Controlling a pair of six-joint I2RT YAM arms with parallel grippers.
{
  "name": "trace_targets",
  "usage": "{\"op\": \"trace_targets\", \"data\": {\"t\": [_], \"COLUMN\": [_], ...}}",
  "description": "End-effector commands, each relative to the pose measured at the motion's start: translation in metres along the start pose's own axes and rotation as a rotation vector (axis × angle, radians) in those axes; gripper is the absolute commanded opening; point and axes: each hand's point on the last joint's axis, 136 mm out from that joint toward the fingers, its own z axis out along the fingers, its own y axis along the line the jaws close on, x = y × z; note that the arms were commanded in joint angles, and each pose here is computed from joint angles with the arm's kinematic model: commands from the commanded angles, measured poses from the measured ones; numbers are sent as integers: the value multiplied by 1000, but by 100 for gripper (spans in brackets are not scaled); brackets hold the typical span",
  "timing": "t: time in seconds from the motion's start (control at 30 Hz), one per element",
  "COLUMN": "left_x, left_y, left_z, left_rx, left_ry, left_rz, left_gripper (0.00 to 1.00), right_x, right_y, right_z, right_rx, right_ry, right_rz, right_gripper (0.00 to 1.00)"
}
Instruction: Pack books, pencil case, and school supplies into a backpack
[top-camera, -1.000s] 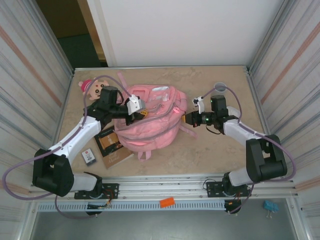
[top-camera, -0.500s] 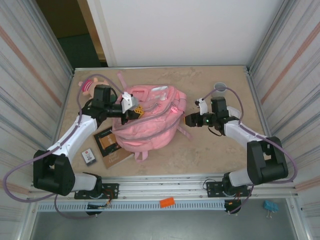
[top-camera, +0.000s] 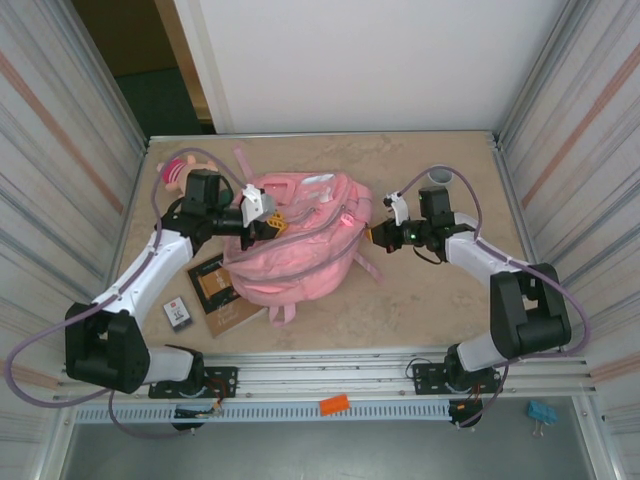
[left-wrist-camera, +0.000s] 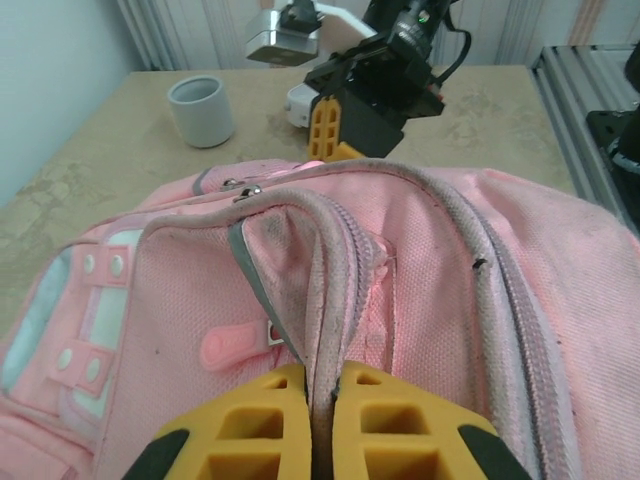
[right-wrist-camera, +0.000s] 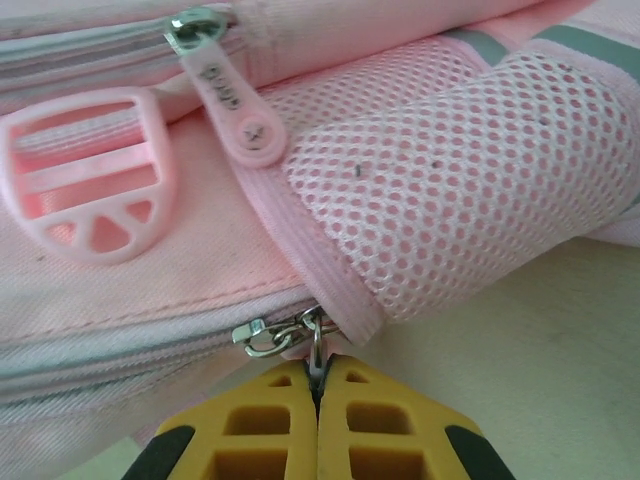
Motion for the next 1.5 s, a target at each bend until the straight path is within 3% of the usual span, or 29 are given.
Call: {"op": "trace_targets", "data": {"t": [0.0,0.2,0.4,0.53,0.83,1.0,1.17,1.27,1.4,1.47], "left_x": [-25,-2,10,14,-19,-32,-38,-39,-41,-41], "left_y": [18,34,51,53,2,-6,-8,-9,-12,-13], "left_z": [-13,0,1,3,12,4,-2,-3,-4,-4], "left_rx": [-144,-308,-425,-431,-150,-70,-39,-24,-8,-1], "left_ry": [-31,123,167,179,-4,-86,-125,-134,-146,-149], "left_rz": [112,60,3,-12,107,102,104,104,104,104], "left_gripper": [0,0,0,0,0,0,0,0,0,0], "right_x": [-11,-9,-8,-10,-25,-23,-23,-23,-19,-17], "right_y": [38,78,125,146,62,42,37,37,32,26], "right_z": [-13,-20,-28,-33,-46,-46,-43,-41,-39,-38], "right_rx": [-116,-226,-321,-353,-148,-116,-137,-144,-127,-86], "right_ry": [-8,37,96,89,-39,-16,-10,-11,-2,-1], "right_rz": [-76,-97,-140,-156,37,55,66,73,82,83], "right_gripper": [1,1,0,0,5,11,6,17,5,5]}}
